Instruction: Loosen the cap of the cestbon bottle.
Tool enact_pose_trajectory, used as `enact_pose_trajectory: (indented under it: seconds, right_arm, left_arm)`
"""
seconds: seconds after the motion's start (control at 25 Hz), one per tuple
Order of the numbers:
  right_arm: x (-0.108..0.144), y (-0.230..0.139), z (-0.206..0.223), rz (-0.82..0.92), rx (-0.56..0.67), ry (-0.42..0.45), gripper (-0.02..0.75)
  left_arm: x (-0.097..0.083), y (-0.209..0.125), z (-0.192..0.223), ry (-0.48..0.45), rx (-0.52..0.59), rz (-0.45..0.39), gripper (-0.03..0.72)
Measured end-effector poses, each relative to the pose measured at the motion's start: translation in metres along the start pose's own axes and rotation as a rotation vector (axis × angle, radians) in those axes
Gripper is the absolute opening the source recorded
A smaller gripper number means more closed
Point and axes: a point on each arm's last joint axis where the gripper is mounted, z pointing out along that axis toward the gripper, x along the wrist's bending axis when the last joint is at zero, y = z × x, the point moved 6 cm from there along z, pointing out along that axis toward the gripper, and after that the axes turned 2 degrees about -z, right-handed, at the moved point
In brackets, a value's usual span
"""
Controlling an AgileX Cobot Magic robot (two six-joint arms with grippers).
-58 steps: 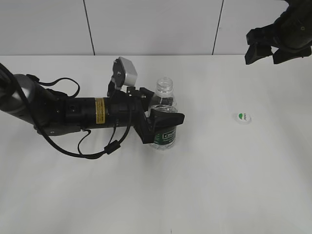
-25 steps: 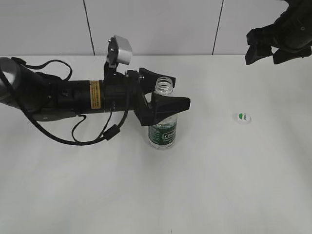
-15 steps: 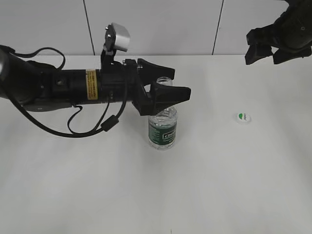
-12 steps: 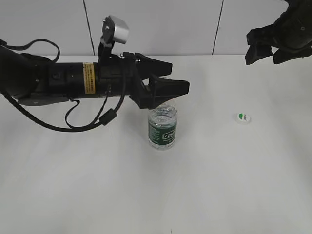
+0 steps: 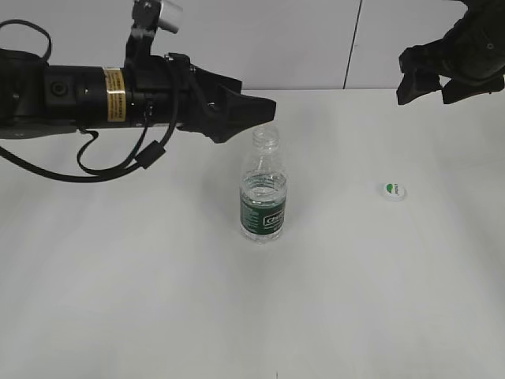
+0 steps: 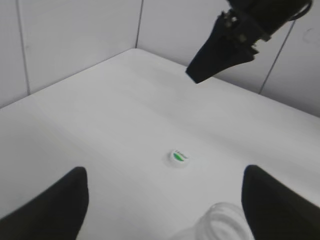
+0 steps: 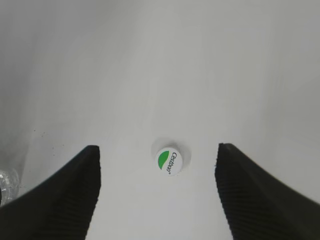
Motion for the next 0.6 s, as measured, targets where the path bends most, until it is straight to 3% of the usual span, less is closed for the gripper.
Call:
enact_pose_trajectory:
  seconds: [0.28,0.44,0.6]
  right_arm:
    - [0.000,0.000,0.000,-0.001,0.001,0.000,0.543]
    - [0.000,0.000,0.000,-0.001,0.001,0.000,0.543]
    - [0.000,0.000,0.000,-0.004,0.001,0.000,0.543]
  left_arm:
    - [0.044,-0.006,-0.037,0.213,0.134,-0.017,0.570]
    - [0.060,-0.018,-0.060,0.252,0.243,0.024,0.563]
    - [0.063,-0.020,-0.080,0.269,0.327,0.053,0.530]
